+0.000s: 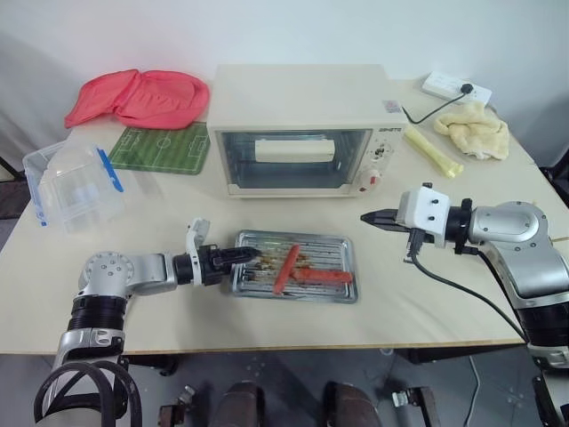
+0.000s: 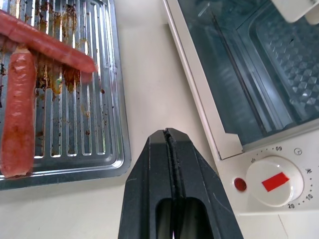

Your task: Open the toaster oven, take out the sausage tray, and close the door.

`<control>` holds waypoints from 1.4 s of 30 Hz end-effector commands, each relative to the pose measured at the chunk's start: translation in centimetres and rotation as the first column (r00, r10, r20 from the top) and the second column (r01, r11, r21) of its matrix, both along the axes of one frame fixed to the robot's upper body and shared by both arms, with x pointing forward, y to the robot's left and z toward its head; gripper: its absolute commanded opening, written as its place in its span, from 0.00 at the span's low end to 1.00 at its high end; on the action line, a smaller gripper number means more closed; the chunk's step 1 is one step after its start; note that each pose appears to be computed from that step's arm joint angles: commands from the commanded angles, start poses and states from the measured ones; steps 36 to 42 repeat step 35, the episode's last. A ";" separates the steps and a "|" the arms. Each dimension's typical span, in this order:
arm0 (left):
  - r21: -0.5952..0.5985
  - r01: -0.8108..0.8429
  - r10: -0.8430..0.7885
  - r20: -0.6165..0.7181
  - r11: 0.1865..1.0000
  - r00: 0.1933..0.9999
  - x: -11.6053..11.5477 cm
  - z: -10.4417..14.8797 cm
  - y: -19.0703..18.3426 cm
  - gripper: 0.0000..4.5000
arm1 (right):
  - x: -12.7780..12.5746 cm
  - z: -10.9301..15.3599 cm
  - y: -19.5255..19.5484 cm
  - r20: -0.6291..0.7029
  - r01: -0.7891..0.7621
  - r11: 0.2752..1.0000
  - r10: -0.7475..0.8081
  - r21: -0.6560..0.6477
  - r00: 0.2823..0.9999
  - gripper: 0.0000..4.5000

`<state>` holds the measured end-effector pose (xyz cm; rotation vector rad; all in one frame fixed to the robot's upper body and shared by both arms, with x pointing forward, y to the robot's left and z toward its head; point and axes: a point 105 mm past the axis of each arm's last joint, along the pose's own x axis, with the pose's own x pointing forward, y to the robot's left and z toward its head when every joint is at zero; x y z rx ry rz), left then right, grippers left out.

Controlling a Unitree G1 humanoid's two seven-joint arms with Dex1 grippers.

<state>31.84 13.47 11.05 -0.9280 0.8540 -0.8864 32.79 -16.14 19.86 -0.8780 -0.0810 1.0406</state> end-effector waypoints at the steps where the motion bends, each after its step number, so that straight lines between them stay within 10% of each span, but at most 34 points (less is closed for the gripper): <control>1: 0.113 -0.081 0.084 -0.026 0.990 0.996 0.6 -1.6 1.9 0.79 | -0.2 1.3 -0.6 0.042 0.013 1.000 -0.013 -0.003 0.999 0.00; 6: 0.194 -0.134 0.126 0.053 0.972 0.991 0.8 -0.8 4.2 0.99 | 0.0 0.5 -0.9 -0.017 0.026 1.000 -0.026 -0.015 1.000 0.00; 11: 0.364 -0.196 0.111 0.240 0.910 0.964 1.1 -0.4 7.0 1.00 | 0.0 -0.3 -1.3 -0.145 0.044 0.999 -0.041 0.014 0.989 0.27; 16: 0.374 -0.315 -0.060 0.721 0.873 0.690 1.7 3.2 8.8 1.00 | -1.3 -2.1 -1.8 -0.236 -0.019 0.999 0.026 0.033 0.971 0.64; 21: 0.469 -0.316 -0.298 0.836 0.825 0.461 0.2 2.9 10.5 1.00 | -1.9 -2.7 -3.2 -0.303 0.006 0.994 0.027 0.108 0.953 1.00; 29: 0.483 -0.258 -0.392 0.857 0.837 0.333 -1.3 3.5 12.0 1.00 | -1.7 -3.8 -5.6 -0.304 0.133 0.985 -0.094 0.111 0.948 1.00; 42: 0.533 -0.254 -0.419 0.821 0.807 0.389 -1.2 2.7 13.1 1.00 | -0.8 -4.3 -7.4 -0.221 0.312 0.938 -0.276 0.151 0.935 1.00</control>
